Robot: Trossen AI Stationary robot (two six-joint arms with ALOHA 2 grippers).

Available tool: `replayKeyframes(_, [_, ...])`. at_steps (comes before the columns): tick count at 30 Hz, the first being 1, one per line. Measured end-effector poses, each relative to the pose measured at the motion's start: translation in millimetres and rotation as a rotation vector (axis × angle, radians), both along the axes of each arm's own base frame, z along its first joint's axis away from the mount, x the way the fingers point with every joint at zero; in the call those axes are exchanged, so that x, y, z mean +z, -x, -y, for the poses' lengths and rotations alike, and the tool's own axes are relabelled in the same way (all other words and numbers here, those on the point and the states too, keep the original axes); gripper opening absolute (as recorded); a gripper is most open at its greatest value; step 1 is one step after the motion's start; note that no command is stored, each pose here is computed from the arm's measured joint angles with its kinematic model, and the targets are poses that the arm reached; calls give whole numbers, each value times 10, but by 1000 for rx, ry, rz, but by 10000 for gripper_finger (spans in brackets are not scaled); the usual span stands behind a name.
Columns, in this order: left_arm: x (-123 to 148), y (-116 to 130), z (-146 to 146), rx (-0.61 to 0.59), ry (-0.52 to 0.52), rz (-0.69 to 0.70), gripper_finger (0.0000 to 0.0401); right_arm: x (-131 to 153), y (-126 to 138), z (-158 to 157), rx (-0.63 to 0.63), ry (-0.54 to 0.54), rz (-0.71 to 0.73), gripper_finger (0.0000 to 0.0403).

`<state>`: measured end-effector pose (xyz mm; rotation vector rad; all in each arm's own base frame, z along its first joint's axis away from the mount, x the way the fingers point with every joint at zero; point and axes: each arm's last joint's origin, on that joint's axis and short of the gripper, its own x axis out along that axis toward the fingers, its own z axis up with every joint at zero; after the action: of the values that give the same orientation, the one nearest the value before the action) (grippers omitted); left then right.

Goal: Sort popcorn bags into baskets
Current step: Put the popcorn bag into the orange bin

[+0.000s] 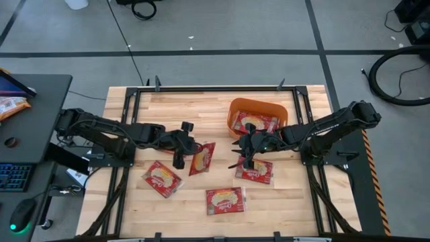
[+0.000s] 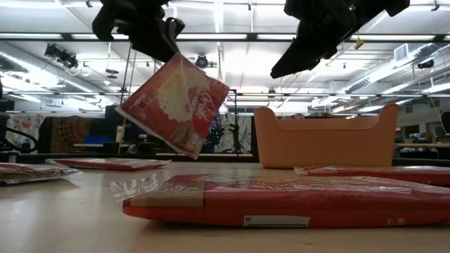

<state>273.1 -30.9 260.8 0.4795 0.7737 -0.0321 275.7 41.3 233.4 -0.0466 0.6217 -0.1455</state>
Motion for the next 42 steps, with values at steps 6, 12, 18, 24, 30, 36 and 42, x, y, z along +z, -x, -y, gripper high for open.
replayKeyframes(6, [42,-36,37,-153,-149,30,5,-22,-8,86,-18,-42,0,134])
replayKeyframes(12, [88,-77,26,-254,-220,77,5,-3,-35,152,8,-95,23,149])
replayKeyframes(18, [125,-106,23,-311,-254,120,5,0,-42,204,-7,-91,29,167])
replayKeyframes(24, [155,-126,26,-326,-280,153,5,25,-60,210,-4,-91,62,180])
replayKeyframes(30, [196,-150,29,-330,-296,201,5,46,-78,254,7,-107,85,193])
replayKeyframes(36, [223,-165,31,-336,-312,230,5,109,-106,335,15,-130,103,207])
replayKeyframes(42, [232,-170,19,-327,-322,238,5,98,-99,357,93,-207,76,208])
